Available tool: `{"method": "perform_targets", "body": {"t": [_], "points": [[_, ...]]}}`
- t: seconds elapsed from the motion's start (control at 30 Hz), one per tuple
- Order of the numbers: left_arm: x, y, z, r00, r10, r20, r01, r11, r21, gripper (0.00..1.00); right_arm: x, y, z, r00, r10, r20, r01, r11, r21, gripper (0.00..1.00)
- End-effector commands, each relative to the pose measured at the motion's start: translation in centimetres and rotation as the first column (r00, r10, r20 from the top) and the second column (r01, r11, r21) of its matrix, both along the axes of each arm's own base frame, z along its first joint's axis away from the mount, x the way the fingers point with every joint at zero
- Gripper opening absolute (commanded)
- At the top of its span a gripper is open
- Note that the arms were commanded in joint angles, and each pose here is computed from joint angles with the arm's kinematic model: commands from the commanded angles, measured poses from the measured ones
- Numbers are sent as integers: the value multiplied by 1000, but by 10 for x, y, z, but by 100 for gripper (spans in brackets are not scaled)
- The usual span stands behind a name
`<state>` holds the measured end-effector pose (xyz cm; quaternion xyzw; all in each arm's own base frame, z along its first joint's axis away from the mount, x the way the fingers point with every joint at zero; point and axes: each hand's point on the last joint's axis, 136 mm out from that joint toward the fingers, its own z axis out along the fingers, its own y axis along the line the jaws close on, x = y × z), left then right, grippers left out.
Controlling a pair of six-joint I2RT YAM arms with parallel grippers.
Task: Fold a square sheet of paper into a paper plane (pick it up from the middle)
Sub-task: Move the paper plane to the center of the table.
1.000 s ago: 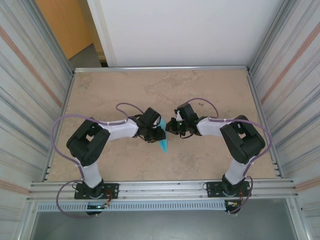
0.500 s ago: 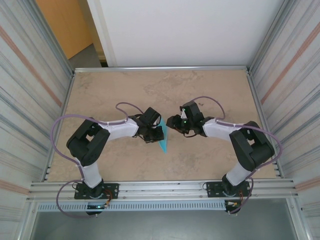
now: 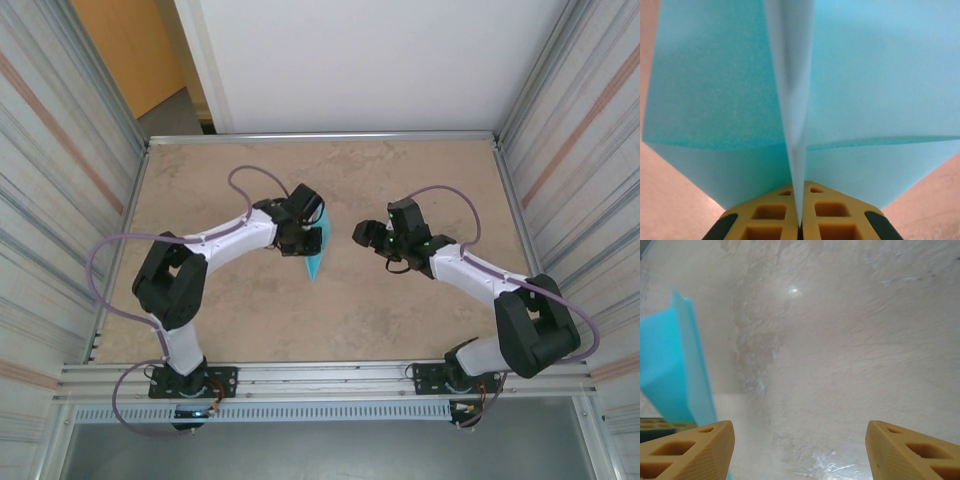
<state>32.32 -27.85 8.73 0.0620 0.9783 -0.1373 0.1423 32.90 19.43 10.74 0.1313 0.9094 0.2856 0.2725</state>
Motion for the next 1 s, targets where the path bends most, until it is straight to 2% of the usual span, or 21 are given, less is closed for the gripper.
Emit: {"method": "perform_targets", "body": {"t": [0.0, 0.1, 0.3, 0.6, 0.97], "points": [[5, 27, -15, 998, -58, -26, 62, 973, 222, 8, -5, -15, -7, 1000, -13, -8, 13, 998, -62, 69], [20, 24, -18, 997, -71, -23, 74, 962, 264, 9, -4, -16, -8, 1000, -16, -13, 15, 998, -60, 69], [41, 12, -26, 997, -65, -33, 72, 963, 259, 9, -5, -18, -9, 1000, -11, -19, 10, 998, -55, 69], [45, 15, -56, 996, -11, -86, 35, 956, 291, 22, -6, -27, -11, 999, -26, -26, 25, 999, -48, 69], [40, 20, -77, 992, 24, -123, 18, 947, 321, 33, -7, -28, -14, 999, -29, -38, 27, 999, -43, 69]]}}
